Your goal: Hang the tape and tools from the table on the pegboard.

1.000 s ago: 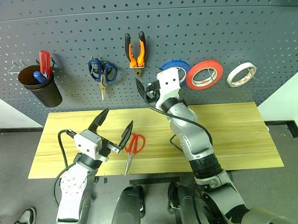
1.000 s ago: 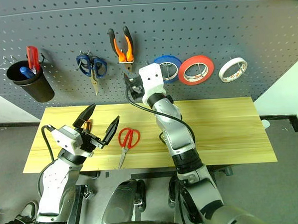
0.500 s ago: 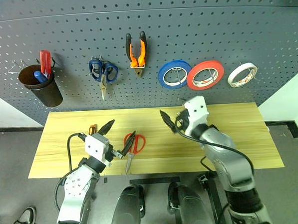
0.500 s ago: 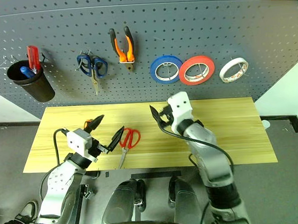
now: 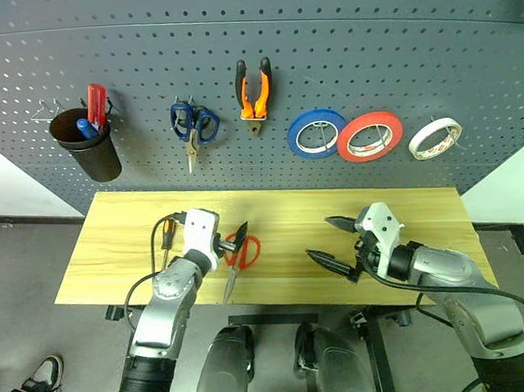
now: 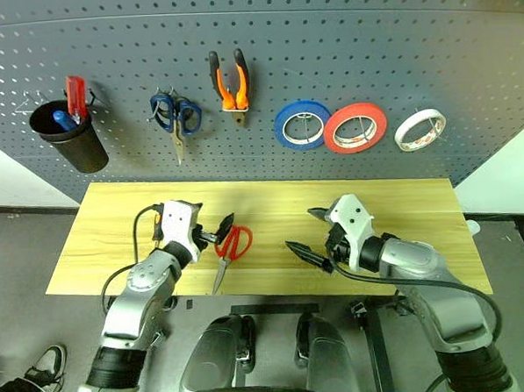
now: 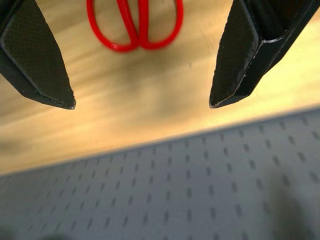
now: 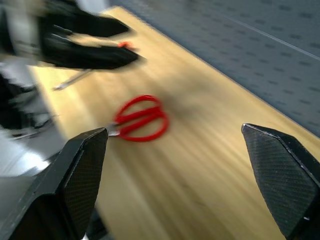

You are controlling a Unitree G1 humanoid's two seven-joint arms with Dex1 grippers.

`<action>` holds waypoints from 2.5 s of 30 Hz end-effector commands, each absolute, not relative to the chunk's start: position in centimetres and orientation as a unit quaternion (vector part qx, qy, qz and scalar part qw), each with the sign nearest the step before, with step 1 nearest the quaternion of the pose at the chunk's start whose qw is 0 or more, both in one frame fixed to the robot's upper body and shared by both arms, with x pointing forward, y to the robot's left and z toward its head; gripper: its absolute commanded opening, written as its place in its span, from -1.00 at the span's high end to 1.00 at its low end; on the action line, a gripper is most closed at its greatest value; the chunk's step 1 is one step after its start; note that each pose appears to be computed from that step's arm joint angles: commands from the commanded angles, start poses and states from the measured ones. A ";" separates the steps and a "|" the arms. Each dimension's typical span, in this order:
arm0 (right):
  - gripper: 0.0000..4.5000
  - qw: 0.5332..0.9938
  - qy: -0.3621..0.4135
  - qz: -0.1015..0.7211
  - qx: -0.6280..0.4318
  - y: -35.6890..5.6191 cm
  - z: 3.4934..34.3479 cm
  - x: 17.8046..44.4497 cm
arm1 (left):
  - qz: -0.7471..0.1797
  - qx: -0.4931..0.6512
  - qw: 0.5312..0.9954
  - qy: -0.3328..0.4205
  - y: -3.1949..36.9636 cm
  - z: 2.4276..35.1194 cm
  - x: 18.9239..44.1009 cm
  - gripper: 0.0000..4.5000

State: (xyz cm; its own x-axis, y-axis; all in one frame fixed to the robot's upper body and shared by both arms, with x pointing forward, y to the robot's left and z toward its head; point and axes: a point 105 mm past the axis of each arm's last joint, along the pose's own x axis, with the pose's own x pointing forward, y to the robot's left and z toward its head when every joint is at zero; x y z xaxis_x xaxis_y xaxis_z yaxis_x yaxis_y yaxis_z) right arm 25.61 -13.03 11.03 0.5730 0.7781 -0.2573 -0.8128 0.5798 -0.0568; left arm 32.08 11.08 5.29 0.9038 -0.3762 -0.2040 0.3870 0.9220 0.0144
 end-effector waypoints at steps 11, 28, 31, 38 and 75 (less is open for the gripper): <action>-0.98 0.864 0.051 0.487 -0.113 -12.3 14.1 26.5 | -0.175 0.069 0.945 0.267 7.4 0.3 30.7 -1.00; -0.98 0.874 0.038 0.469 -0.121 -12.6 14.6 26.8 | -0.156 0.069 0.913 0.370 8.6 -2.9 28.8 -1.00; -0.98 0.876 0.039 0.466 -0.121 -12.6 14.6 26.7 | -0.161 0.067 0.910 0.375 8.4 -3.2 28.6 -1.00; -0.98 0.879 0.040 0.459 -0.120 -12.7 14.7 26.5 | -0.171 0.068 0.907 0.379 7.8 -3.7 28.7 -1.00; -0.98 0.888 0.048 0.442 -0.115 -12.6 14.4 25.9 | -0.126 0.110 0.881 0.442 8.9 -6.5 27.5 -1.00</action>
